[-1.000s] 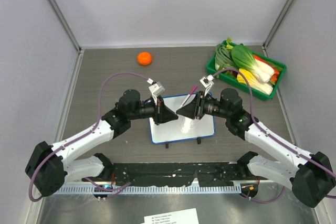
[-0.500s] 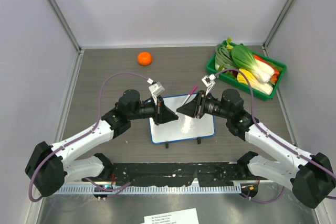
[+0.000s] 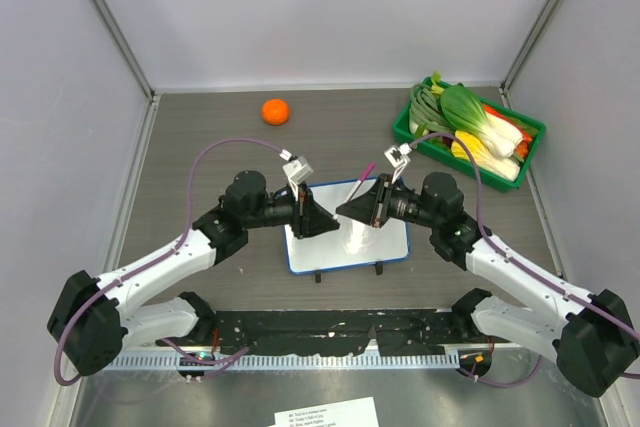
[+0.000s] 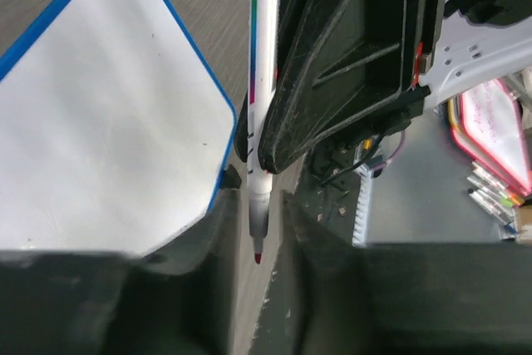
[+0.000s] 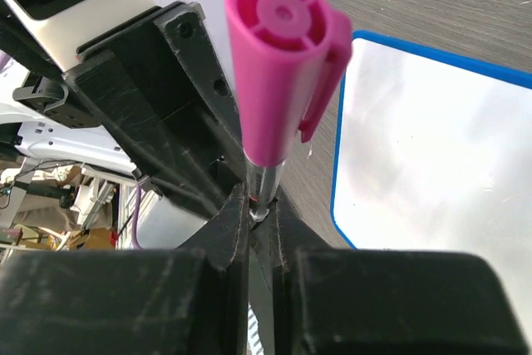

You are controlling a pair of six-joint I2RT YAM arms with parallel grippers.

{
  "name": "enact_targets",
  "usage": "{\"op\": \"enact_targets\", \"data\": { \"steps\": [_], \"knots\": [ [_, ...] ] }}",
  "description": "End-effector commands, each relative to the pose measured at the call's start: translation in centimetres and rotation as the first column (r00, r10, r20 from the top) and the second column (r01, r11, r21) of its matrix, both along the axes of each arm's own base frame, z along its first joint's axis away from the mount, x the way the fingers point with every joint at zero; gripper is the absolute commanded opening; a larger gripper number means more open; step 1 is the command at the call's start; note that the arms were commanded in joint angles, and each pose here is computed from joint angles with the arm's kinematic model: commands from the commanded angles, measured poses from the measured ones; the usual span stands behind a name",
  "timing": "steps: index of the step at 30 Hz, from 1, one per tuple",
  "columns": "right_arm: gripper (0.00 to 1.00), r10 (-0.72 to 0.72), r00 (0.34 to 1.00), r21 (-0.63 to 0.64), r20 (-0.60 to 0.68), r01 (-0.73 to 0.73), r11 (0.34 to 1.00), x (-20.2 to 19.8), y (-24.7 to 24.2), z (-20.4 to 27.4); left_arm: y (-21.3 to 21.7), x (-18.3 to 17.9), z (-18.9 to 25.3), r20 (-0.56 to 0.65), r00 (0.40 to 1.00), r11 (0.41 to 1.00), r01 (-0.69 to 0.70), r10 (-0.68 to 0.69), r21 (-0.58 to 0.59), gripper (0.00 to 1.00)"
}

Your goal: Write a sentence on the whiteboard

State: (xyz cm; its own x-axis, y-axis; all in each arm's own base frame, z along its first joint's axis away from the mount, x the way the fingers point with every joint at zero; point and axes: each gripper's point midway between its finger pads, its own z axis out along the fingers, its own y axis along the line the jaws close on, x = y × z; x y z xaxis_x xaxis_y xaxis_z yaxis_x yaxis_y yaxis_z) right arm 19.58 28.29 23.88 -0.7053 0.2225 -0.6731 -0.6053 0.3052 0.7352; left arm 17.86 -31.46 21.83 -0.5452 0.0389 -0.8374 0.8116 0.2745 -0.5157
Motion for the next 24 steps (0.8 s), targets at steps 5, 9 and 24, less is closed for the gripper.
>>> {"op": "enact_targets", "data": {
  "steps": [5,9,24],
  "knots": [
    [0.01,-0.083,0.993,-0.006,0.087,0.084,0.996,0.8,-1.0,1.0,1.2,1.0,1.3,0.065,0.993,0.995,-0.098,0.097,0.005,0.79],
    [0.01,-0.135,0.987,-0.053,0.089,0.14,0.989,1.4,-1.7,0.3,3.1,2.6,0.7,0.067,0.974,0.973,-0.222,0.217,0.071,0.87],
    [0.01,-0.252,0.955,-0.106,0.159,0.271,0.957,2.8,-3.7,0.1,13.2,8.1,-3.3,-0.148,0.768,0.782,-0.605,0.623,0.15,0.92]
  ]
}}
